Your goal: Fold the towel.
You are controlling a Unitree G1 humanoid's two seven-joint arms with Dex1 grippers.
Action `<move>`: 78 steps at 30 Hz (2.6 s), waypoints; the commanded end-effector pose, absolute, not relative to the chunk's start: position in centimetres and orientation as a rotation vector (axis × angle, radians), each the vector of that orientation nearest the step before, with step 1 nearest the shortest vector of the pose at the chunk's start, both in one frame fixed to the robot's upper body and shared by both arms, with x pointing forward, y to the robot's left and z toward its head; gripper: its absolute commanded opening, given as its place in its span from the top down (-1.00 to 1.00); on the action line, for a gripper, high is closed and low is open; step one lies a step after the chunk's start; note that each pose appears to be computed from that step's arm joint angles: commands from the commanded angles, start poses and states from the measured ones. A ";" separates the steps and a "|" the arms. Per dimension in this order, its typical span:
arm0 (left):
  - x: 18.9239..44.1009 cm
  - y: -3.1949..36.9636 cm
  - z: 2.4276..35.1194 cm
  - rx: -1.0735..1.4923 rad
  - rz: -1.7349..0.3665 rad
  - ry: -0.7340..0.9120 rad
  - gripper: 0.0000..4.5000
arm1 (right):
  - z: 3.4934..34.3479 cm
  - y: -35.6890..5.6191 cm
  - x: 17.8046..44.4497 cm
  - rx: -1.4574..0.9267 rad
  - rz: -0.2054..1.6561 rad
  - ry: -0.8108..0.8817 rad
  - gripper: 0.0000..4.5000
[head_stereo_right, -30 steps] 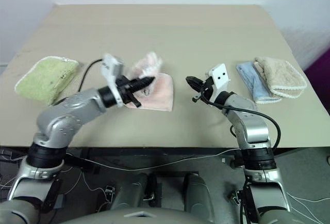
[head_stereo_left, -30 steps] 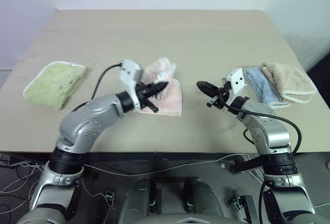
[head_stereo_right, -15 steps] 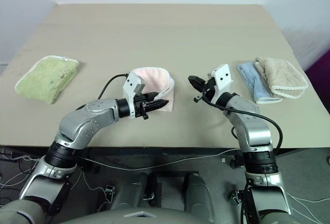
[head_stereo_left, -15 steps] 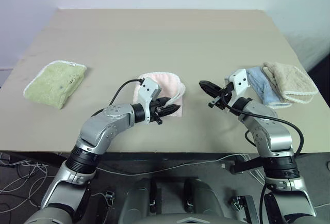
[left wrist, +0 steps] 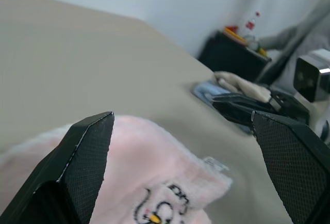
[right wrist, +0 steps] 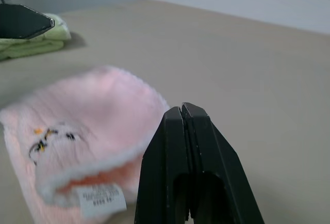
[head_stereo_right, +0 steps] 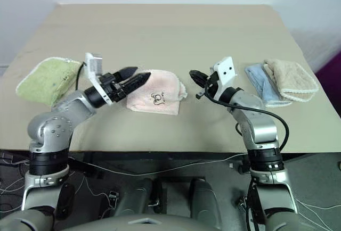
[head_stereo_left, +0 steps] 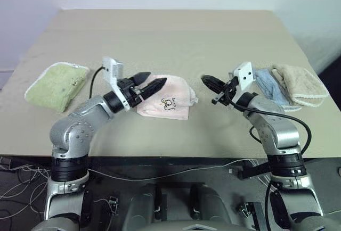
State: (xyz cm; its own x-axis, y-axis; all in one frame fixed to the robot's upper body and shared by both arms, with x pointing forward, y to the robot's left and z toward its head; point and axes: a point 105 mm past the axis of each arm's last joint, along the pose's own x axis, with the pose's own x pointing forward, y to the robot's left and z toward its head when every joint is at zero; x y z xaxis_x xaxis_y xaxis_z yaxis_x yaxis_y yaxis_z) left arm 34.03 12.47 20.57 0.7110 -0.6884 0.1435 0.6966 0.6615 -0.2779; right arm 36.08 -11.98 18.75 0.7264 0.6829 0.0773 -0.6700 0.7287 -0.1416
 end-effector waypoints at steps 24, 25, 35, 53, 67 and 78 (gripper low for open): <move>35.8 11.3 8.9 0.173 -0.754 0.202 0.97 | 9.3 -5.8 36.8 -0.130 0.857 0.173 1.00; 35.9 11.2 9.8 0.125 -0.753 0.167 0.97 | 10.0 -5.8 36.8 -0.122 0.862 0.138 1.00; 35.7 16.4 18.4 -0.391 -0.618 -0.079 0.97 | 17.0 -8.5 34.9 -0.109 0.888 -0.106 1.00; 33.1 14.9 11.4 -0.824 -0.581 0.413 -0.99 | 17.4 -11.1 34.6 -0.142 0.808 -0.103 1.00; 31.4 9.6 10.0 -0.891 -0.738 0.603 -0.99 | 17.4 -13.3 33.8 -0.167 0.734 -0.094 1.00; 31.5 9.4 10.3 -0.945 -0.726 0.574 0.36 | 17.6 -13.3 33.7 -0.173 0.730 -0.091 1.00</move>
